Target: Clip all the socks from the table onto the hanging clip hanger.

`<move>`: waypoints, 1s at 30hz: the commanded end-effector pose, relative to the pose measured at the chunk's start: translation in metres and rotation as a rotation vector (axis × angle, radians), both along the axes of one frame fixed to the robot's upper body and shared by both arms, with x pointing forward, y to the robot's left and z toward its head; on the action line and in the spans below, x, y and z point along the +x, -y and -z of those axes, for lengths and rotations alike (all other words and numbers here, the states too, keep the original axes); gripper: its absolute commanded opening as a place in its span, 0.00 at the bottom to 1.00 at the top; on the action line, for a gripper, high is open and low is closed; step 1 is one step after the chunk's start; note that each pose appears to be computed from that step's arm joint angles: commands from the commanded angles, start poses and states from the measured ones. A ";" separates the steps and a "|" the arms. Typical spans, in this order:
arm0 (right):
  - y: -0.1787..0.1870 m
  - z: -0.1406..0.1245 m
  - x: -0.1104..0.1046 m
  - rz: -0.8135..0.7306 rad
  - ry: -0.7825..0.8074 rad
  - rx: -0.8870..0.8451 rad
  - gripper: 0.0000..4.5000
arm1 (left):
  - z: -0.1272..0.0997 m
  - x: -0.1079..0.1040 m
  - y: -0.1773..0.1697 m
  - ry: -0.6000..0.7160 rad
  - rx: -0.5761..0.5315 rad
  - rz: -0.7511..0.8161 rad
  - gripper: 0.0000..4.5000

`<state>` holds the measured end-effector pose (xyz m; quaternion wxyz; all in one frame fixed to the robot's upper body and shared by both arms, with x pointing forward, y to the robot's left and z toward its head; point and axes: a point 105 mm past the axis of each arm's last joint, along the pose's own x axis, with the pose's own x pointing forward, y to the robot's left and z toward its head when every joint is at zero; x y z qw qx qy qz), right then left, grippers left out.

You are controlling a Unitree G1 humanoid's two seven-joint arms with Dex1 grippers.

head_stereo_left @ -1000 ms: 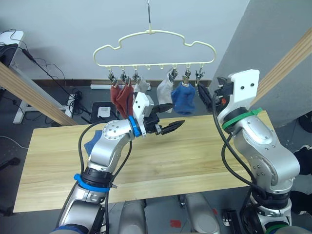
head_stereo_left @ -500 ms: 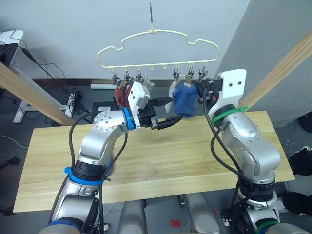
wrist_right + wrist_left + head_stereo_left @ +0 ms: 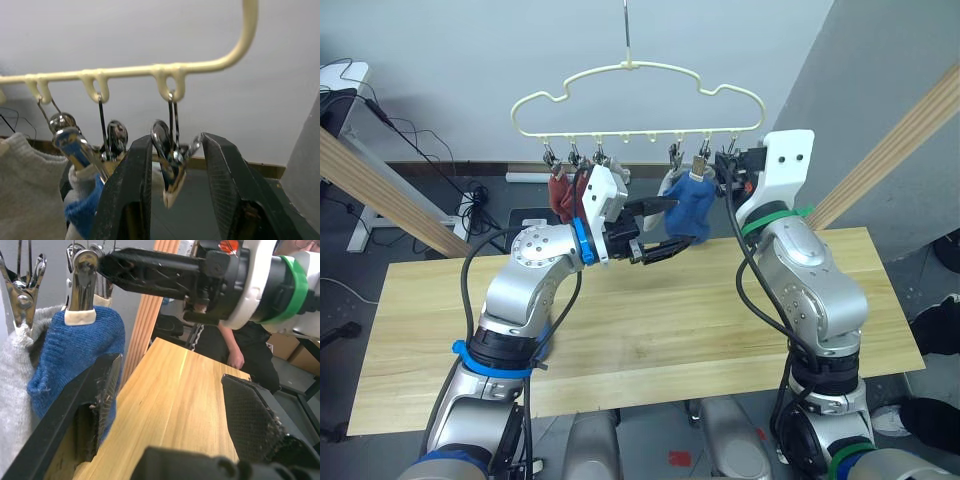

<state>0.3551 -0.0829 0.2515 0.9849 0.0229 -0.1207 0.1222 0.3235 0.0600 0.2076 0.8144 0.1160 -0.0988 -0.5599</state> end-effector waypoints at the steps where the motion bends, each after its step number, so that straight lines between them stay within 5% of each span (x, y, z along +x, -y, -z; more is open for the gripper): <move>1: 0.004 -0.014 -0.003 0.019 0.063 0.025 0.35 | -0.007 -0.004 0.000 0.037 -0.001 0.014 0.80; 3: 0.004 -0.014 -0.003 0.024 0.063 0.023 0.47 | -0.006 -0.003 0.000 0.036 0.001 0.013 0.80; 30: 0.015 -0.013 -0.008 0.105 0.037 0.149 0.47 | -0.001 -0.004 0.005 0.025 0.007 0.030 0.80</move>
